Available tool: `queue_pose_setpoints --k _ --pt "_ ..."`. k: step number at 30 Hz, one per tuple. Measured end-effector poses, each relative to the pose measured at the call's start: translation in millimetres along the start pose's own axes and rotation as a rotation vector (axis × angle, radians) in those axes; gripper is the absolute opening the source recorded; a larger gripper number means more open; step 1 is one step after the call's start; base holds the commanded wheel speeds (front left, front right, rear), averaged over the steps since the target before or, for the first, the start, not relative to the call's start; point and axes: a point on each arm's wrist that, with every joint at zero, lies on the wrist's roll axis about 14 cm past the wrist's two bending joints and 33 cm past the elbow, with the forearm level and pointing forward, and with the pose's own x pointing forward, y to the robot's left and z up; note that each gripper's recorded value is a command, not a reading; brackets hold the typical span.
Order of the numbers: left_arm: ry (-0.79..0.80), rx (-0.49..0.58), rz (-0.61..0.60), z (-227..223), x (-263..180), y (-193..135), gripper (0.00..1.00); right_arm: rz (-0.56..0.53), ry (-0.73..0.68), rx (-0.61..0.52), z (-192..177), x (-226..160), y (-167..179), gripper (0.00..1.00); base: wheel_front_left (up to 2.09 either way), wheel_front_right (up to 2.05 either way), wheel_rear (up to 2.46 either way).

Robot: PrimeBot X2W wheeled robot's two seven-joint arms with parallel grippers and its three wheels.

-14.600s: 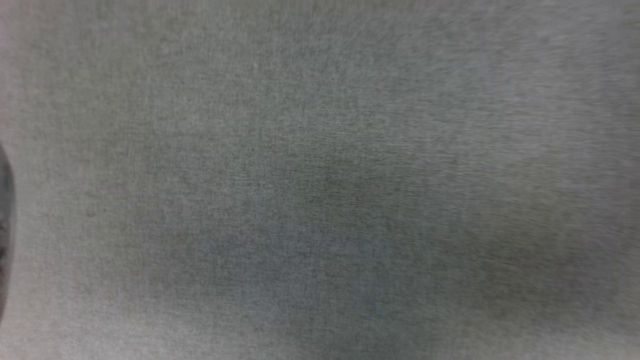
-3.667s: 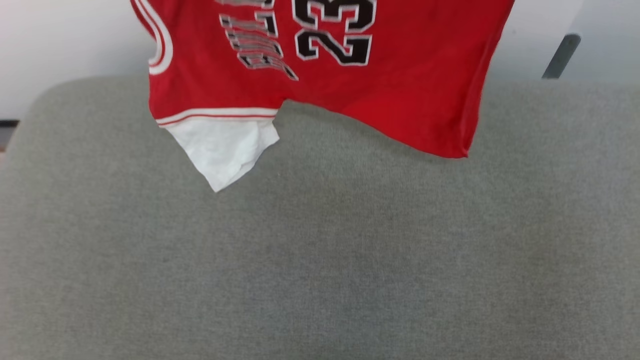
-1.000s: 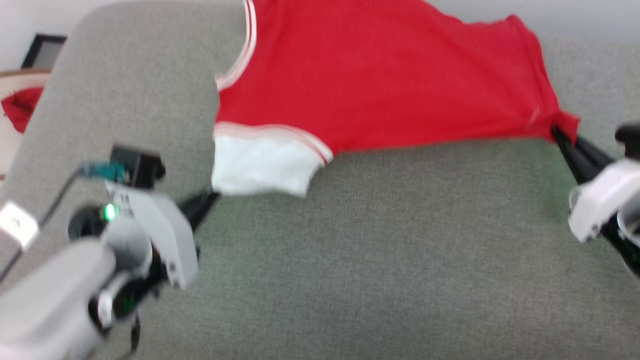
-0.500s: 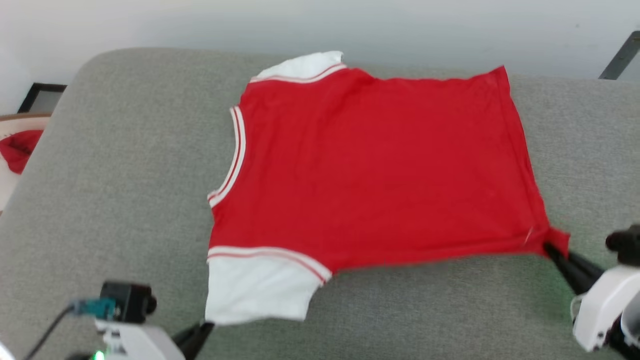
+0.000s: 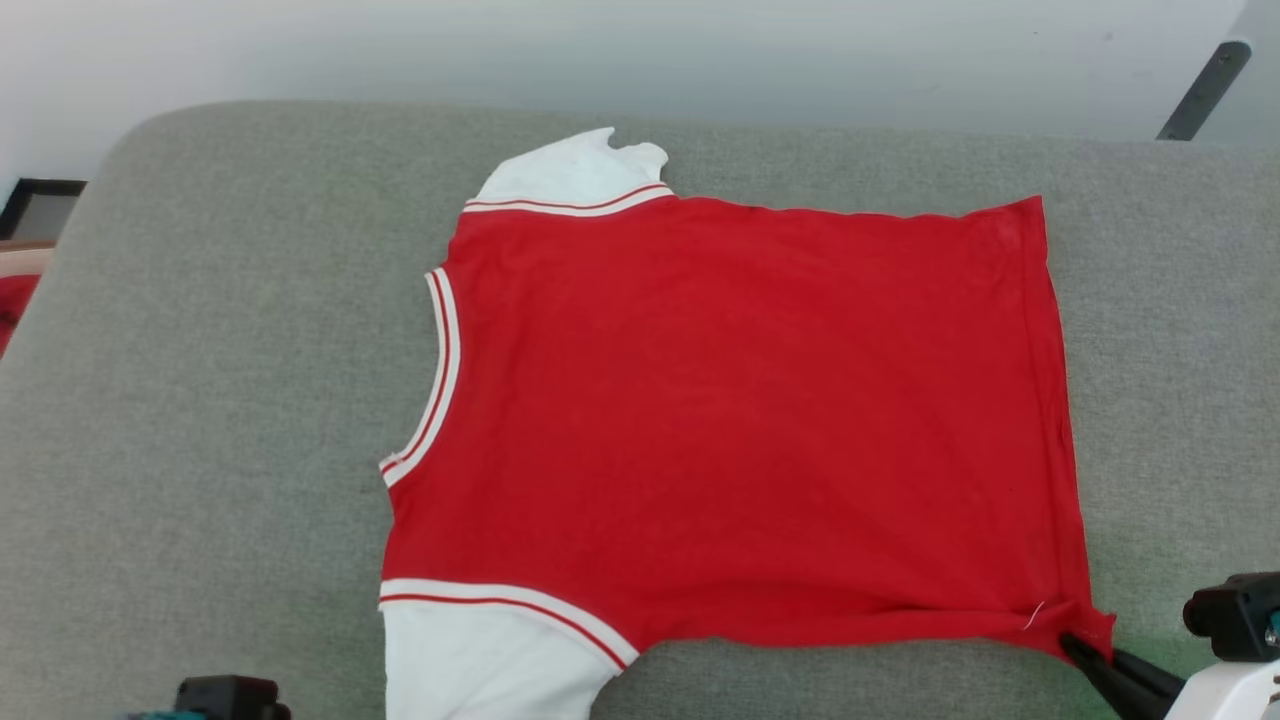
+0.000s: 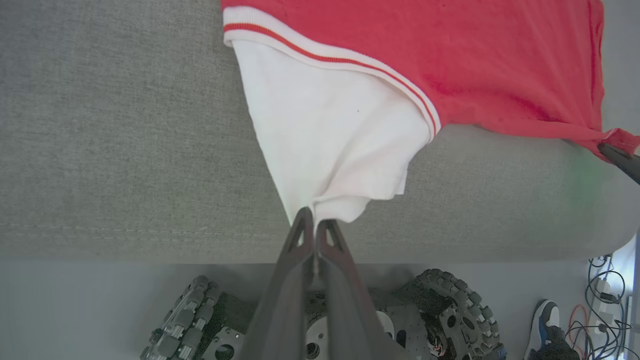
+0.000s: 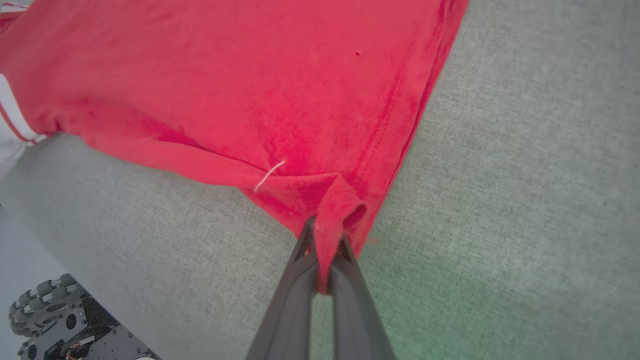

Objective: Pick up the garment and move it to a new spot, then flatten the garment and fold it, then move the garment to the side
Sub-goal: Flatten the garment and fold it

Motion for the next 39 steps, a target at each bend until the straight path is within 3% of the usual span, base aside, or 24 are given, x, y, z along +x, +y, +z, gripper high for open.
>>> queue_pose_setpoints --k 7,18,27,39 --pt "-0.042 0.058 0.006 23 -4 -3 0.0 -0.001 -0.01 0.044 2 -9 0 0.0 0.0 0.0 0.0" --pt "-0.208 0.33 -0.011 115 -1 -14 0.0 -0.017 -0.102 0.02 46 -4 -9 0.0 0.0 0.0 0.0" --pt "-0.246 0.492 -0.041 170 38 -20 0.0 -0.064 -0.109 -0.012 71 23 -30 0.0 0.0 0.0 0.0" --pt "-0.057 0.488 -0.051 163 121 -6 0.0 -0.078 -0.025 -0.012 65 64 -44 0.0 0.0 0.0 0.0"
